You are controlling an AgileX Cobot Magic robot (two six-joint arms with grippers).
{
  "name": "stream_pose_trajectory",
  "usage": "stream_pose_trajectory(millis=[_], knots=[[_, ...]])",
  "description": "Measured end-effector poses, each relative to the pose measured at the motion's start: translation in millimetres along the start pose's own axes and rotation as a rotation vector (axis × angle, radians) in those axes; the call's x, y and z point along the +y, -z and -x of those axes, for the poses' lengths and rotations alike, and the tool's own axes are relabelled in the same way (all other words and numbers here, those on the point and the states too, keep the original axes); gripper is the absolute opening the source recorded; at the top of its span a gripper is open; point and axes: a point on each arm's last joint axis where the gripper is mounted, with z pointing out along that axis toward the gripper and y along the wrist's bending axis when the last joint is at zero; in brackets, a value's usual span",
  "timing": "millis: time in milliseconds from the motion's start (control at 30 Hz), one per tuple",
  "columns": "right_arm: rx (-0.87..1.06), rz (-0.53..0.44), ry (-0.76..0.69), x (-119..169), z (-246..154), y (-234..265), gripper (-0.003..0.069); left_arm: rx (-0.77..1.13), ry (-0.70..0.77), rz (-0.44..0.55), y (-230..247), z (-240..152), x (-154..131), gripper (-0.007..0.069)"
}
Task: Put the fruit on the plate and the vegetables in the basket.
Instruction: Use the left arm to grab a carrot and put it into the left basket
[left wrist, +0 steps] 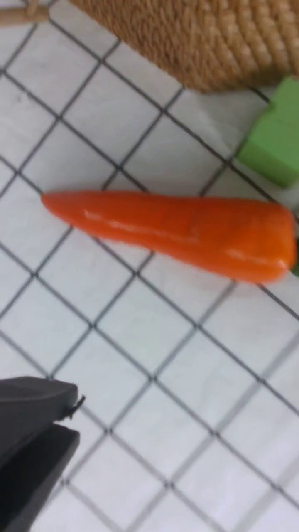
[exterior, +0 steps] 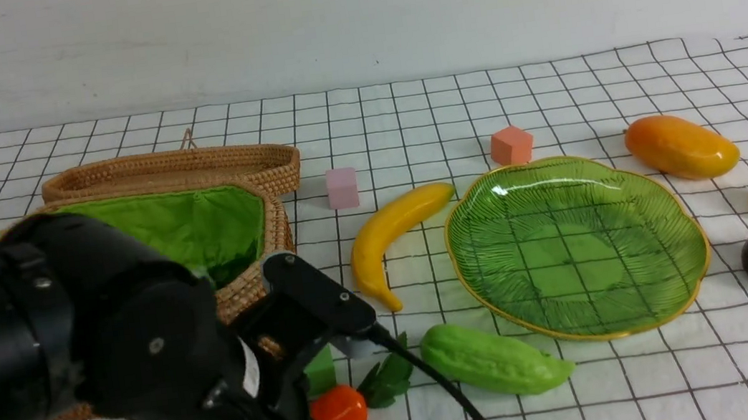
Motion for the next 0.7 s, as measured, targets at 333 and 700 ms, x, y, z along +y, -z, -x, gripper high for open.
stream_pose_trajectory(millis=[333,700], knots=[[-0.002,0.047,-0.026,4.3,0.3,0.1,0.0141,0.081,-0.115,0.138,-67.2,13.1,13.8,0.0485],[0.030,0.074,-0.052,6.8,-2.5,0.3,0.0141,0.122,-0.075,0.203,-96.5,13.8,18.9,0.0257]])
